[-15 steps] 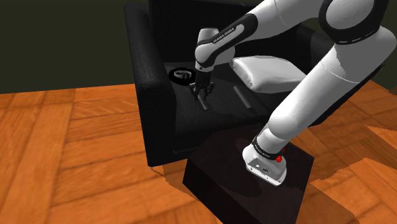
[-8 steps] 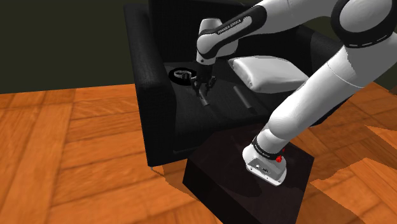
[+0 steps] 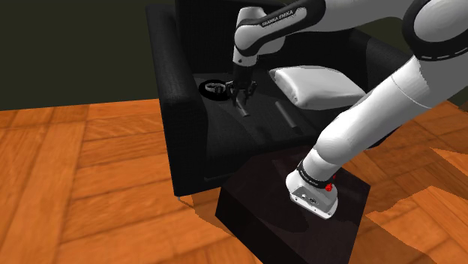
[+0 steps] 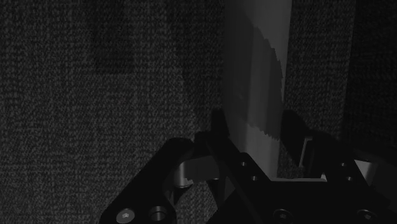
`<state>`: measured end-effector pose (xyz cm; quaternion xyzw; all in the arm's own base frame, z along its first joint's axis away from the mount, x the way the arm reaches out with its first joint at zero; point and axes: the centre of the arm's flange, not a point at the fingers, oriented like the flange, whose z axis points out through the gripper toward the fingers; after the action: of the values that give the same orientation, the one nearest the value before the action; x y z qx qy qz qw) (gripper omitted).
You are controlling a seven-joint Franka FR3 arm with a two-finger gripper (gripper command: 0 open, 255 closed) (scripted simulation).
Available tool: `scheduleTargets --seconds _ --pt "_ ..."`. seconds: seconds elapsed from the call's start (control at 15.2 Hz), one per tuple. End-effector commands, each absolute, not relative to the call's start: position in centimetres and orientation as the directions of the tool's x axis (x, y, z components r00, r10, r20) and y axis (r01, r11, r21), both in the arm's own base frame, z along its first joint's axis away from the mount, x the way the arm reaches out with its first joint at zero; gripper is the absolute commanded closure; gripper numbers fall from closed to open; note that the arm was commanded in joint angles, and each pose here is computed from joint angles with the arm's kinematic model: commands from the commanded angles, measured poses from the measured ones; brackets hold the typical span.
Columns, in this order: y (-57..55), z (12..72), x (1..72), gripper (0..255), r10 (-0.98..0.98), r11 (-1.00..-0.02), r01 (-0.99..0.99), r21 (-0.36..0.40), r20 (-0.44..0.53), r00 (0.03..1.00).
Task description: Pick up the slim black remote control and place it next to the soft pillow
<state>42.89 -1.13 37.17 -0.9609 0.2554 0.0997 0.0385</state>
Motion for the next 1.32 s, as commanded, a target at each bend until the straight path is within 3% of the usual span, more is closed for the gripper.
scheduleTargets --seconds 0.0,1.25 --pt "-1.1 38.2 42.8 255 -0.483 -0.867 -0.498 -0.023 -0.212 0.850" --pt "-5.0 46.7 43.4 255 -0.483 -0.867 -0.498 -0.023 -0.212 0.850"
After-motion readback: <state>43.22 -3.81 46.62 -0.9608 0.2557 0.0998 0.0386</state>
